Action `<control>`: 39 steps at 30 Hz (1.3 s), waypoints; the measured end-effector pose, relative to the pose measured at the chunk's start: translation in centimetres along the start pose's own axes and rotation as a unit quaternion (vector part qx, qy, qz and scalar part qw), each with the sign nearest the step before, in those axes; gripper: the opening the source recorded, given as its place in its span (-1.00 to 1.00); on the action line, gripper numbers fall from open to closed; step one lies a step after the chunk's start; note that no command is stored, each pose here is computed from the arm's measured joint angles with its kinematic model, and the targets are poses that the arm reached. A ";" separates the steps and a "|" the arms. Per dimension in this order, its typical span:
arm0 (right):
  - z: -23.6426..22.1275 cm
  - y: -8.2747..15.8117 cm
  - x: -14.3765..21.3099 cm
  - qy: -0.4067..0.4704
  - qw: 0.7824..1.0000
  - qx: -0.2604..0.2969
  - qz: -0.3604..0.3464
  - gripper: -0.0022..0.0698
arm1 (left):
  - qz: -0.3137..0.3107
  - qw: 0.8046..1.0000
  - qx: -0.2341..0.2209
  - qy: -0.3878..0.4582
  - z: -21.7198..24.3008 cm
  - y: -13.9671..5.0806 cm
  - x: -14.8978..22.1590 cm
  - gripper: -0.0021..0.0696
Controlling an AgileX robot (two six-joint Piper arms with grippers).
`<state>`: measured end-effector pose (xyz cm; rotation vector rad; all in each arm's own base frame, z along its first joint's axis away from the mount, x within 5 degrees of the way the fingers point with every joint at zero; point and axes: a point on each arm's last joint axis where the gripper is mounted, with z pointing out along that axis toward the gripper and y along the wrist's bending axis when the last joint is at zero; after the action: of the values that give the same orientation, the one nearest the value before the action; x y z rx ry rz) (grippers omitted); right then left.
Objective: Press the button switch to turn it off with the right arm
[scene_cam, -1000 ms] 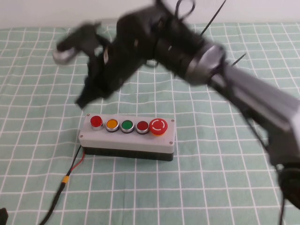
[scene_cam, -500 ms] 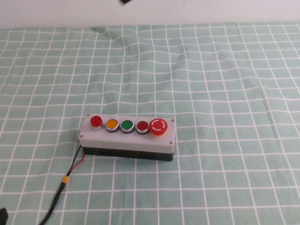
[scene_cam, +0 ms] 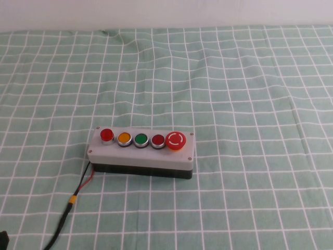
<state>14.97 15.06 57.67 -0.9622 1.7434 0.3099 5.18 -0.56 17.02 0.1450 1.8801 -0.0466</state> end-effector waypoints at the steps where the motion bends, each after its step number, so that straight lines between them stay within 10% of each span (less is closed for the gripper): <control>1: -0.5 0.2 0.9 0.011 1.000 -0.002 0.003 -0.98 | 0.000 1.000 0.000 0.000 0.0 0.0 0.0 -0.95; 18: -11.4 3.9 19.7 -0.016 0.995 0.004 0.094 -0.98 | 0.000 1.000 0.000 0.000 0.0 0.0 0.0 -0.95; 39: -6.0 6.9 30.6 0.122 0.988 -0.005 0.098 -0.98 | 0.000 1.000 0.000 0.000 0.0 0.0 0.0 -0.95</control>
<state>2.71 1.94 31.22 -0.8633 2.0686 0.3382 5.18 -0.56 17.02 0.1450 1.8801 -0.0466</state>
